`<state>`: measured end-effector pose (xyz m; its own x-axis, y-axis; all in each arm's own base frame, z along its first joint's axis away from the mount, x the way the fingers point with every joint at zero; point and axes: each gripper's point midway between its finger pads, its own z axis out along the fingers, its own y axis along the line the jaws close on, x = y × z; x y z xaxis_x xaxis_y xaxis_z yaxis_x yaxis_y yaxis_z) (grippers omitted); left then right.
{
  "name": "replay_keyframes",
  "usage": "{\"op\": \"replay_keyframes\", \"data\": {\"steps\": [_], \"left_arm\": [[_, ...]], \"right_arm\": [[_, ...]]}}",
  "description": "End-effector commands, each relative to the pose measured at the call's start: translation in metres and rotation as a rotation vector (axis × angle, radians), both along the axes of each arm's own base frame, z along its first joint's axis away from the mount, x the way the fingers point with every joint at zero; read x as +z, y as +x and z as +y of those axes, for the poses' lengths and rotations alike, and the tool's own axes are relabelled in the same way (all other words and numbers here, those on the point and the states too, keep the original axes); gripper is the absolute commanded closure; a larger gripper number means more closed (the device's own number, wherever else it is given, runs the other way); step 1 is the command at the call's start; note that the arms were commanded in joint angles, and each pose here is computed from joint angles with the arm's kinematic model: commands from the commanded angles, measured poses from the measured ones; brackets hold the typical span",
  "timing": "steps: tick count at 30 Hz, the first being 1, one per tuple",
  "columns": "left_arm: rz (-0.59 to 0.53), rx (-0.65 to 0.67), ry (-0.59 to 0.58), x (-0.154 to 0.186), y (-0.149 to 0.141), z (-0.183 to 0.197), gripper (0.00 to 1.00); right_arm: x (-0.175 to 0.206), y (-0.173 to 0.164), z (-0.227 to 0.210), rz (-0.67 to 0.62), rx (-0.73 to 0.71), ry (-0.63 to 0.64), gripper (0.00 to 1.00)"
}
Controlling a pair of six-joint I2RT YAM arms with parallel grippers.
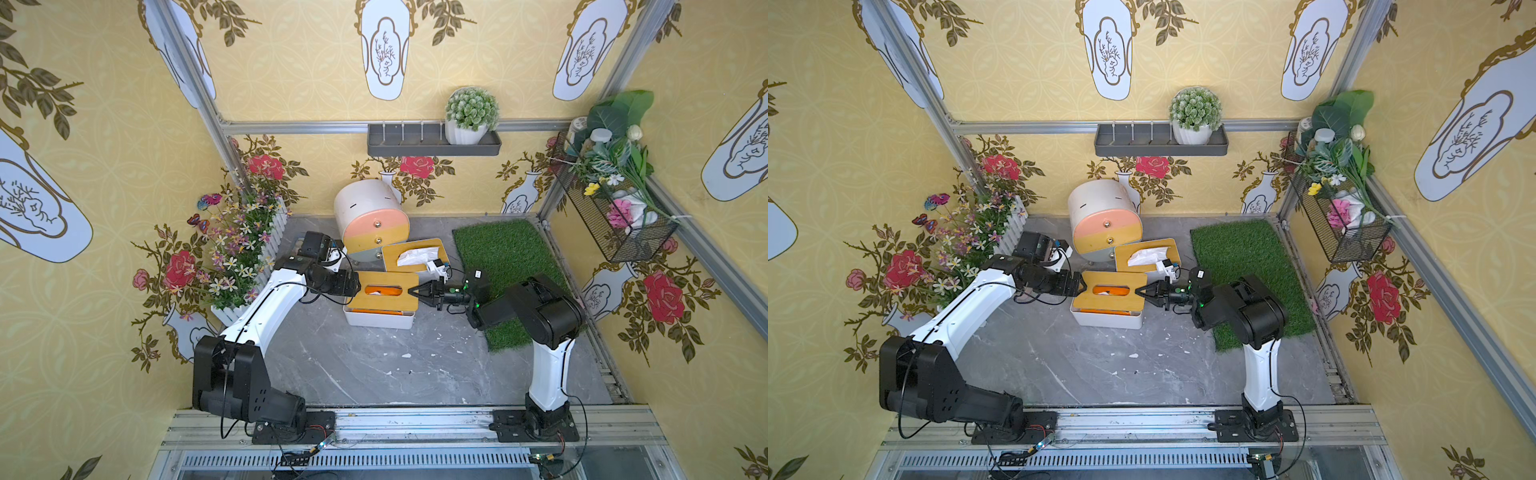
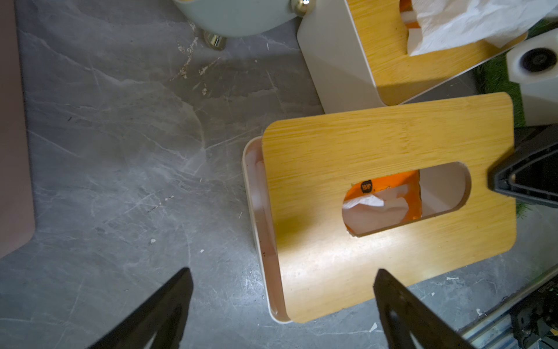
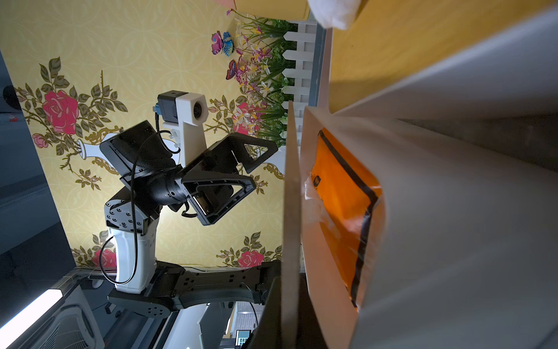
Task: Put the tissue paper into the tissue box
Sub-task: Close the box lid on the tissue box.
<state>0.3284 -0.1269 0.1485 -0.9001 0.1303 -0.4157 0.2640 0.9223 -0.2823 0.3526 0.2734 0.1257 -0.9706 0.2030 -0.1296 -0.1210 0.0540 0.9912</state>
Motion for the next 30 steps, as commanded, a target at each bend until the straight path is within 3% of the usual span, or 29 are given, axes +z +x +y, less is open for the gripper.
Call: {"op": "replay_keyframes", "data": {"steps": [1, 10, 30], "left_arm": [[0.027, -0.013, -0.004, -0.007, -0.002, -0.002, 0.07], [0.073, -0.02, -0.027, -0.017, -0.001, -0.007, 0.17], [0.158, -0.042, -0.053, -0.032, -0.003, -0.015, 0.24]], "right_arm": [[0.004, 0.002, 0.001, -0.042, 0.001, 0.007, 1.0], [0.001, -0.001, 0.005, -0.035, 0.017, 0.005, 1.0], [0.002, -0.006, 0.012, -0.031, 0.033, -0.006, 1.0]]}}
